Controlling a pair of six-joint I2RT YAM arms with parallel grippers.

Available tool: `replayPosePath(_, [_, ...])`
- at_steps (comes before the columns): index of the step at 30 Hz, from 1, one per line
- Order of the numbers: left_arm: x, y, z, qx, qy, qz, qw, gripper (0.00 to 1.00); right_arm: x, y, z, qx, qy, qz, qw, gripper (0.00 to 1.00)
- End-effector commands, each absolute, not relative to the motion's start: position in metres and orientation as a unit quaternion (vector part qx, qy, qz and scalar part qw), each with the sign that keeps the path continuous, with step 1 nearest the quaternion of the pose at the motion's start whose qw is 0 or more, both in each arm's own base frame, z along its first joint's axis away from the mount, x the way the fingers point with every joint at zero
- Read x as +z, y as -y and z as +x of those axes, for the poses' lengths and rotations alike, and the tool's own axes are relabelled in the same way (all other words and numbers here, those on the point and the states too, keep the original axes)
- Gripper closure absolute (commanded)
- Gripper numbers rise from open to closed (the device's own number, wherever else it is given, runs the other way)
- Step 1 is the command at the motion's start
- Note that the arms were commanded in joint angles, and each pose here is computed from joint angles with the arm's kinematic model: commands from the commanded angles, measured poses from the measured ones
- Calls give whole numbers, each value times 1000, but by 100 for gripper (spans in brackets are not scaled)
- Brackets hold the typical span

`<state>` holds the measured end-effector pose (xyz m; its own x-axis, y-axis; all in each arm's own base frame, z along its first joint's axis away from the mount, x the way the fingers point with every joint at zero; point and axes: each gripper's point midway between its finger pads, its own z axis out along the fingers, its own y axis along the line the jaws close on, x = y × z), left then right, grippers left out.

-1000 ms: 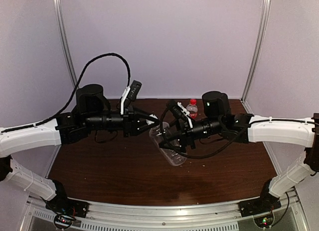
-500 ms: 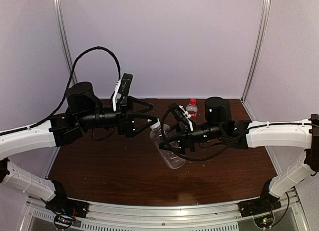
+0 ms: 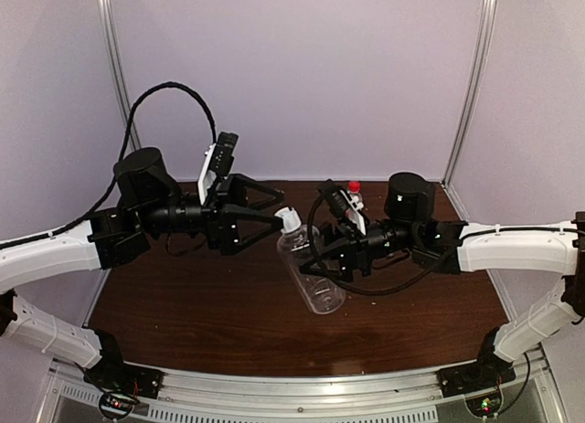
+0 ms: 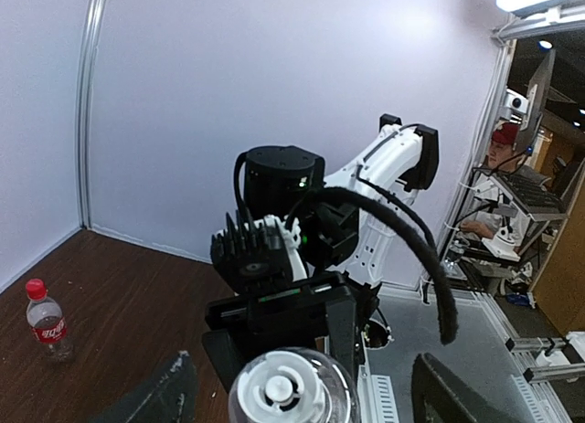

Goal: Unscrew the bottle caps

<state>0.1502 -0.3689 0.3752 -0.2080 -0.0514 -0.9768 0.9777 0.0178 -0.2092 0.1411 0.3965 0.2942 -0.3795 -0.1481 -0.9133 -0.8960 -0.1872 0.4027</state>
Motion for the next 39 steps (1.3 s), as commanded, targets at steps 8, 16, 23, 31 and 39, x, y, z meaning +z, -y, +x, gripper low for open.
replayPosePath(8, [396, 385, 130, -598, -463, 482, 442, 33, 325, -391, 118, 648, -502, -496, 286, 54])
replayPosePath(16, [391, 390, 128, -608, -461, 489, 423, 59, 327, -395, 121, 649, -501, -496, 288, 54])
replayPosePath(23, [387, 391, 140, -598, -490, 462, 434, 99, 317, -401, 140, 611, -546, -481, 313, 57])
replayPosePath(31, [378, 379, 201, -537, -626, 306, 475, 100, 305, -396, 185, 504, -625, -443, 398, 59])
replayPosePath(39, [363, 363, 245, -459, -716, 161, 500, 100, 288, -390, 225, 420, -680, -399, 450, 59])
